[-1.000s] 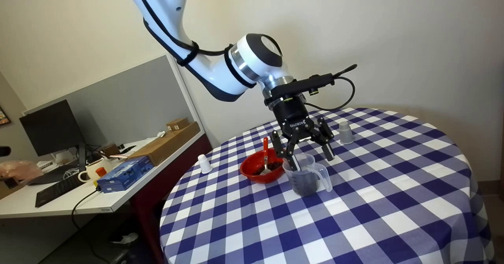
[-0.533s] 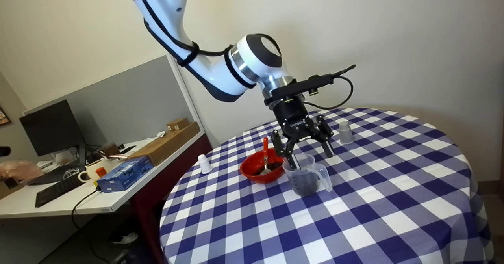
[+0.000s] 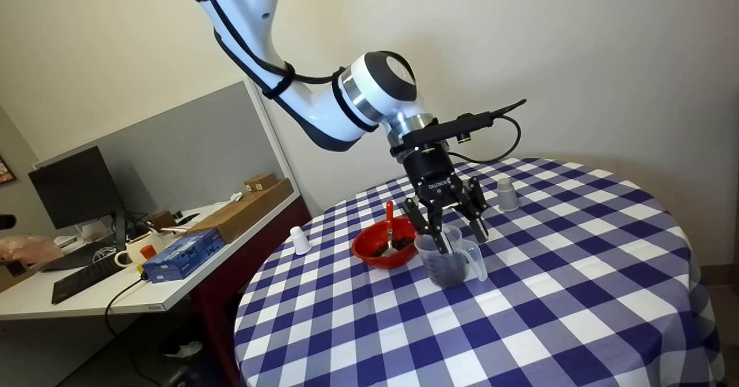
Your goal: Pour some contents of the jug into the red bowl
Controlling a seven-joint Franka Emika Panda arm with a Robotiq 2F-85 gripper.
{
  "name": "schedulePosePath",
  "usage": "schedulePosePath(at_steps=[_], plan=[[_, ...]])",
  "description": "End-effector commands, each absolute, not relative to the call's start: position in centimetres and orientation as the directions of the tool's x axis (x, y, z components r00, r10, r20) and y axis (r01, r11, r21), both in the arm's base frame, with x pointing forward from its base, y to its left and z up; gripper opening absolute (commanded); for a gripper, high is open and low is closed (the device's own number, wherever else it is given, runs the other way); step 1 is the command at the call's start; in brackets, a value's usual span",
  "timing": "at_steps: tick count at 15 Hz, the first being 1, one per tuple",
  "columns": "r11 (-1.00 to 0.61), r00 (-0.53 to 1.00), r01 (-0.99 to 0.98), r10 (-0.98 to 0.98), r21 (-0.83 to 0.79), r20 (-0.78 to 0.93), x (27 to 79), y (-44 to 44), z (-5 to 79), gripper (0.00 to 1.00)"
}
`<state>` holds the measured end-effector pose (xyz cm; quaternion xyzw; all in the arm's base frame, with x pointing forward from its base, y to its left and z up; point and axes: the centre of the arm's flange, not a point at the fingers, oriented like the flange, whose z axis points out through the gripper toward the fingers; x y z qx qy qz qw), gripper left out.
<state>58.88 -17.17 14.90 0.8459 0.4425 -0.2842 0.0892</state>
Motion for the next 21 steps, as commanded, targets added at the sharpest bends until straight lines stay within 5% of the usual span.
schedulePosePath(at_steps=[1,5,12,13,14,16,21], plan=[[-0.578,0.444,0.809,0.718,-0.104,-0.536,59.25,-17.77,14.64,0.38],[-0.578,0.449,0.811,0.717,-0.094,-0.533,59.18,-17.58,14.74,0.08],[-0.58,0.457,0.81,0.712,-0.08,-0.534,59.13,-17.38,14.95,0.12],[-0.584,0.46,0.807,0.71,-0.082,-0.533,59.1,-17.38,14.95,0.21],[-0.582,0.457,0.809,0.711,-0.084,-0.534,59.1,-17.39,14.96,0.49],[-0.581,0.455,0.81,0.713,-0.086,-0.534,59.09,-17.38,14.94,0.55],[-0.584,0.459,0.807,0.713,-0.087,-0.53,59.16,-17.32,14.73,0.91]])
